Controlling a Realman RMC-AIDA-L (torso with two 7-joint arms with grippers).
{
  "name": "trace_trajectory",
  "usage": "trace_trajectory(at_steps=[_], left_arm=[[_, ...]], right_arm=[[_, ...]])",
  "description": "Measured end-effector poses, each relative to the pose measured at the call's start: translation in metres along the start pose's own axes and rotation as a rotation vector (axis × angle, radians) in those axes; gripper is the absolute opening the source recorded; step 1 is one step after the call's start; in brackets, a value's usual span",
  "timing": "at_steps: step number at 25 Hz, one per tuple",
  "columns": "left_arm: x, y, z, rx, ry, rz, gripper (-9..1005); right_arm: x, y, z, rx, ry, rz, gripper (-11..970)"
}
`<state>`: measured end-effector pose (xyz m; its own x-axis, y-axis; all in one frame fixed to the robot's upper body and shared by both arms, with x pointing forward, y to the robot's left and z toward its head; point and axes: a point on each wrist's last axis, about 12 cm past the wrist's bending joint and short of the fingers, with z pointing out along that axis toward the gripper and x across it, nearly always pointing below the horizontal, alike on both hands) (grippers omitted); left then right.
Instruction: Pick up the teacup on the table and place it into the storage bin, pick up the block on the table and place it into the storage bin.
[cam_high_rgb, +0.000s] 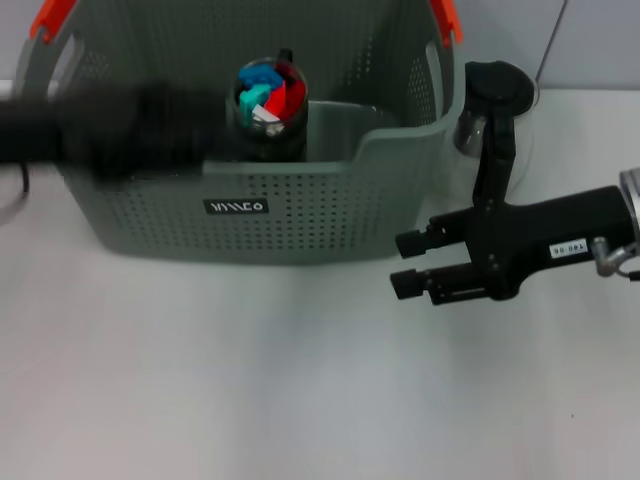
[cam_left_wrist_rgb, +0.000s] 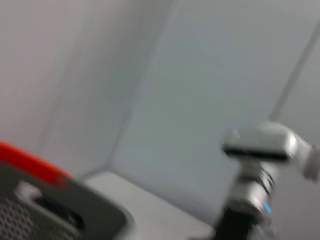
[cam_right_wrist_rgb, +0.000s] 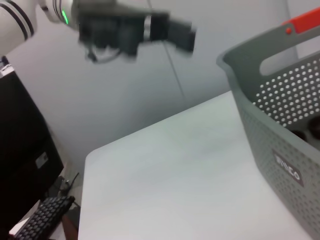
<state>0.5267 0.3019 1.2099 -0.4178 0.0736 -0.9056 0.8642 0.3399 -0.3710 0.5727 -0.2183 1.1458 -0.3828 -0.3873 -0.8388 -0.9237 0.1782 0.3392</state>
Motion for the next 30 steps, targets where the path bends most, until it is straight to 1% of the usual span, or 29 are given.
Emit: trace_trajectory(at_steps=[4,6,11,17,24,30], left_arm=[[0.031,-0.007,0.006,0.04,0.087,-0.003,612],[0.042,-0.008,0.011,0.037,0.127,-0.008,612],[0.057,0.0,0.021,-0.026,0.222,-0.036,613],[0.061,0.012,0.032,-0.054,0.309,-0.062,613],[0.061,0.029,0.036,-0.068,0.349,-0.095,613],[0.057,0.035,0.037,-0.098,0.376,-0.08,613]], right_arm=[[0.003,0.001,0.001,-0.006,0.001,-0.017,609],[0.005,0.002,0.001,-0.009,0.003,-0.017,609],[0.008,0.003,0.002,-0.01,0.005,-0.011,609],[0.011,0.004,0.007,-0.007,0.002,-0.025,609],[0.012,0.003,0.007,-0.003,0.003,-0.024,610],[0.012,0.002,0.007,0.006,0.003,-0.023,610]])
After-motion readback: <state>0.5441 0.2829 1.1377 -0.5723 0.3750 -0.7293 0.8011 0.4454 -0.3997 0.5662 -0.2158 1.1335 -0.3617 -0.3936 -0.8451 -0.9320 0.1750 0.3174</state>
